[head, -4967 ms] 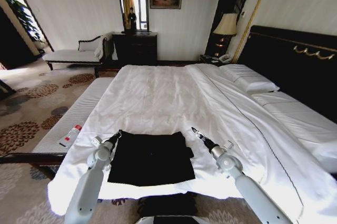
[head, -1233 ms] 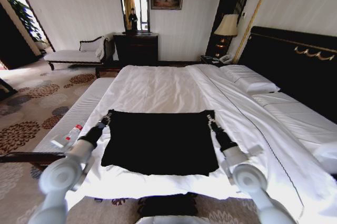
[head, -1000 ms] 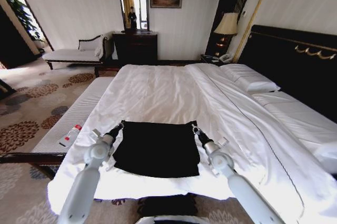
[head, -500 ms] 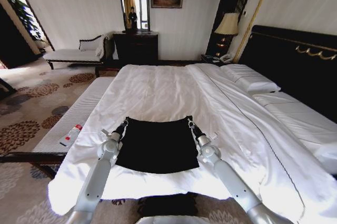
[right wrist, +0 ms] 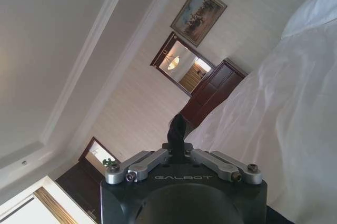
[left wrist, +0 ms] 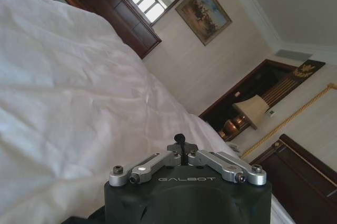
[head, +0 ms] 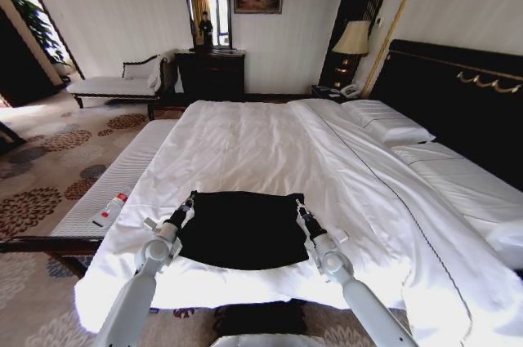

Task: Fold the clothes on the bed.

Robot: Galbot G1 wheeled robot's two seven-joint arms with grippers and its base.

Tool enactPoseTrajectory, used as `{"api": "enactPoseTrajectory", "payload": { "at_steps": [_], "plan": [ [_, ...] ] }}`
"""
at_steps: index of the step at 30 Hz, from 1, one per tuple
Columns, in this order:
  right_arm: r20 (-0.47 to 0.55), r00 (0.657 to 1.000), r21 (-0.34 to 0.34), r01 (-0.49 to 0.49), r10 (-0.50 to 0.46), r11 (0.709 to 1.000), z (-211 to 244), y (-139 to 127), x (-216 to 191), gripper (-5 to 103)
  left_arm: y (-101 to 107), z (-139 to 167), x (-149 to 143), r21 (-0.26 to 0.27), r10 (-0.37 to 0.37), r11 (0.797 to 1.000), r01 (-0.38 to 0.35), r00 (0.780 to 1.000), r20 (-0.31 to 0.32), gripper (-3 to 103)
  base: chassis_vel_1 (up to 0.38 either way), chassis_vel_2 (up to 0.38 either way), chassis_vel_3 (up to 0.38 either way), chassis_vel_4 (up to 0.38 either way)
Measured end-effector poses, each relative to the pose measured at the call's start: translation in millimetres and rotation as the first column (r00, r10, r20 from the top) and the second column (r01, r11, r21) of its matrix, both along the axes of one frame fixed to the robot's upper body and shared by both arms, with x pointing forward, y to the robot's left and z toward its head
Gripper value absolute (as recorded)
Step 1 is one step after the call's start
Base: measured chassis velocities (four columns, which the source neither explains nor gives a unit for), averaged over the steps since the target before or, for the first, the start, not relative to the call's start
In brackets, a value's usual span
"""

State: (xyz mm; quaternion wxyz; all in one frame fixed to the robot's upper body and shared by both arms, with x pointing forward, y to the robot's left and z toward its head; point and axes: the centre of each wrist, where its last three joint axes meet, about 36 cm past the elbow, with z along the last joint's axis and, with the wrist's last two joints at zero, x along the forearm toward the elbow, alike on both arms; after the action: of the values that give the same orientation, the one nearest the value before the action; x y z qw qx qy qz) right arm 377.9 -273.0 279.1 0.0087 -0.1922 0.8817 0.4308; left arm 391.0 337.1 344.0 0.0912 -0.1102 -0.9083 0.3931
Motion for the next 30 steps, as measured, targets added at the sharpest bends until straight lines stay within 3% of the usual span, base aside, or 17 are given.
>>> {"api": "enactPoseTrajectory", "payload": {
  "at_steps": [4, 19, 29, 30],
  "plan": [
    [-0.004, 1.0, -0.017, 0.011, -0.011, 1.0, -9.8, -4.6, -29.9, 1, 8.3, -11.2, -31.4, 0.02, -0.012, 1.0, 0.012, 1.0, -0.017, 1, 0.0, 0.0, 0.0, 0.0],
    [-0.006, 1.0, -0.09, 0.019, -0.02, 0.996, -43.1, -23.4, -90.7, 1, 11.7, -39.4, -79.6, 0.093, -0.002, 0.996, 0.009, 0.997, -0.075, 1, 0.0, 0.0, 0.0, 0.0],
    [0.007, 1.0, -0.159, 0.018, -0.017, 0.987, -47.1, -24.6, -110.9, -2, 5.0, -27.6, -95.1, 0.146, 0.026, 0.989, -0.016, 0.997, -0.068, -1, 0.0, 0.0, 0.0, 0.0],
    [0.016, 1.0, -0.168, 0.027, -0.025, 0.985, -42.3, -25.4, -113.2, 1, 6.3, -21.1, -98.2, 0.171, 0.037, 0.985, -0.027, 0.998, -0.056, 4, 0.0, 0.0, 0.0, 0.0]
  ]
}}
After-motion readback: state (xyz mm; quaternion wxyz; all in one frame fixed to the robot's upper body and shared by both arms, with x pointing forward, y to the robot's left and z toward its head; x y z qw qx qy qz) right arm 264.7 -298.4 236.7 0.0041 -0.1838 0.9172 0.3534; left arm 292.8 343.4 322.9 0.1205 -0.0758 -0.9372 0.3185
